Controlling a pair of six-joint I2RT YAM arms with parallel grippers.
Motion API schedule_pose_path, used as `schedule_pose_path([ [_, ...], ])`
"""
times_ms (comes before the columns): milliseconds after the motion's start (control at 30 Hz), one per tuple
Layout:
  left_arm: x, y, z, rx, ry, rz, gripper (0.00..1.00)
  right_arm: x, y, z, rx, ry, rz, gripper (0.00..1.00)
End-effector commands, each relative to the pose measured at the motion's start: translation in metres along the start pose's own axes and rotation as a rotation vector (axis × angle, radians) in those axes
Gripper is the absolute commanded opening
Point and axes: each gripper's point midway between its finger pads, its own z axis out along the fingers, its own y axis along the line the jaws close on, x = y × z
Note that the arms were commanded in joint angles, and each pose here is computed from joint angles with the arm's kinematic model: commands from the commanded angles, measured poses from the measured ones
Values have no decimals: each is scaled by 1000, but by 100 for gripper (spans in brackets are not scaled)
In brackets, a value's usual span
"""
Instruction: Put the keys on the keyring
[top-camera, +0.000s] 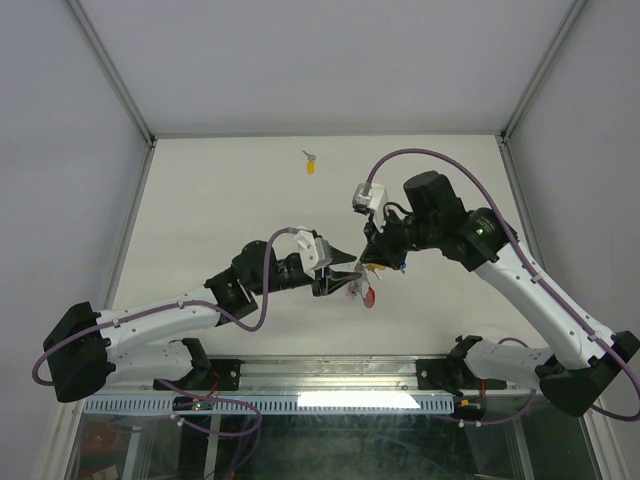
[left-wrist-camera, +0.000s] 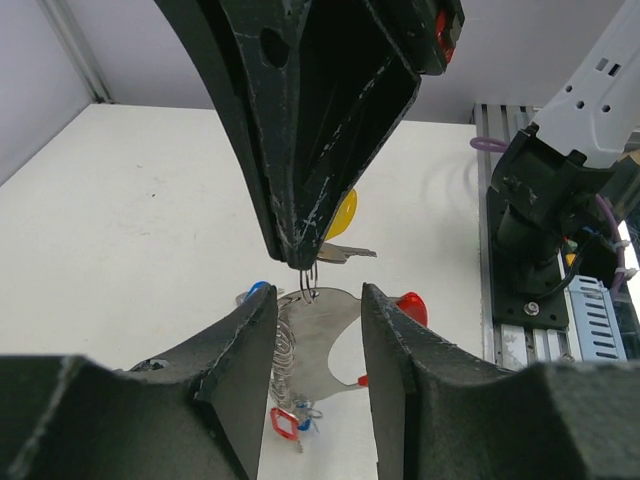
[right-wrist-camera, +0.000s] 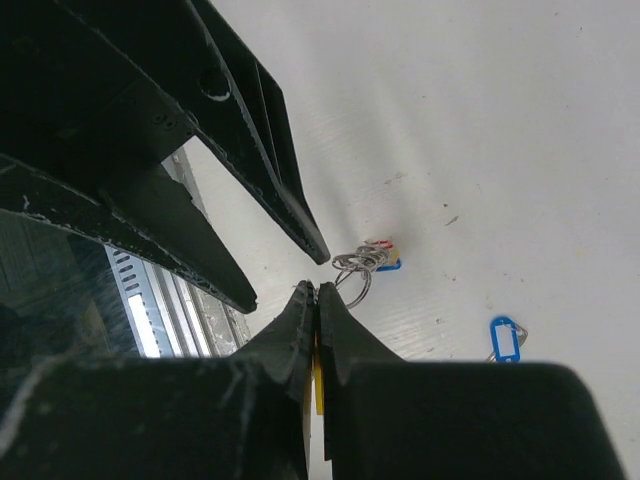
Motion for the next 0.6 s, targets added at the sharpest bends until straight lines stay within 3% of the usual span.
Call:
schedule_pose_path([
  [0,-17,4,9,-17,-19,36,37,-33,2,-8,8,-113,-30,0],
  [567,-15,6,14,-21,-4,51,26,-33,7,-5,-12,-120,-49,0],
])
